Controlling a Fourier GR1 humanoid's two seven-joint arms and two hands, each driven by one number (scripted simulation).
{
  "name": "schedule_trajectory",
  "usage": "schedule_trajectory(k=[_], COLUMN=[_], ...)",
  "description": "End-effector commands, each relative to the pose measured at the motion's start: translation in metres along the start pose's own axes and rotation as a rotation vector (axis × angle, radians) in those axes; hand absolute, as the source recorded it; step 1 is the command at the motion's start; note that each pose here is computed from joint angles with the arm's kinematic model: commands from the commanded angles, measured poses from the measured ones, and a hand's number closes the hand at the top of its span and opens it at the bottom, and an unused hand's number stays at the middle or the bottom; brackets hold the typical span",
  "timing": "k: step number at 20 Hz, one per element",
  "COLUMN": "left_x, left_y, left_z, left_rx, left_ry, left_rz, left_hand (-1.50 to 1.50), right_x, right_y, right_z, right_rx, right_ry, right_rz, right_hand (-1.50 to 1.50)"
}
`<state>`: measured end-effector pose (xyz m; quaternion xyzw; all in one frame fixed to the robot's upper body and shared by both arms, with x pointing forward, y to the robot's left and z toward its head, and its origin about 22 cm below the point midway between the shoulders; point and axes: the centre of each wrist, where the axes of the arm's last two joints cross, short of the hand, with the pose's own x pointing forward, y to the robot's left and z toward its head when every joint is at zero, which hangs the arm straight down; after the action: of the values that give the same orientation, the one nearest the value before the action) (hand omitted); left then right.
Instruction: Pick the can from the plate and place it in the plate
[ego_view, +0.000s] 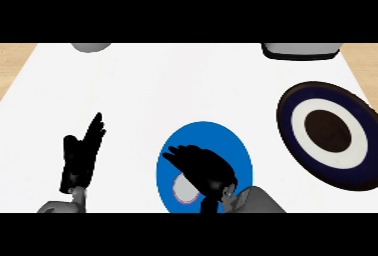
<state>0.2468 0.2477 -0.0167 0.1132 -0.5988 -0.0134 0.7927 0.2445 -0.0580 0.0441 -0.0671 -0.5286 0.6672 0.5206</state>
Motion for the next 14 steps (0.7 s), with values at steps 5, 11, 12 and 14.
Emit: schedule_trajectory(k=[5,11,12,14], left_x=[-0.006,0.006,0.019,0.0], left_y=[-0.007,-0.014,0.008,0.019], left_z=[0.016,-0.009,0.005,0.0], left_rx=[-0.007,-0.018,0.003,0.003], left_ry=[-0.004,-0.004,-0.012,0.015], left_rz=[0.003,-0.004,-0.01,-0.012], left_hand=[0.0,0.0,0.0,0.0], right_x=[-0.006,-0.037,-0.008,-0.034], right_y=[0.013,0.022,0.001,0.02], right_z=[-0.006,-0.009,-0.023,-0.002], right_rx=[0.002,-0.066,-0.092,-0.163], right_ry=[-0.052,-0.083,-0.06,-0.043], right_rz=[0.069,0.117,0.12,0.158], right_hand=[1.5,1.5,1.5,1.5])
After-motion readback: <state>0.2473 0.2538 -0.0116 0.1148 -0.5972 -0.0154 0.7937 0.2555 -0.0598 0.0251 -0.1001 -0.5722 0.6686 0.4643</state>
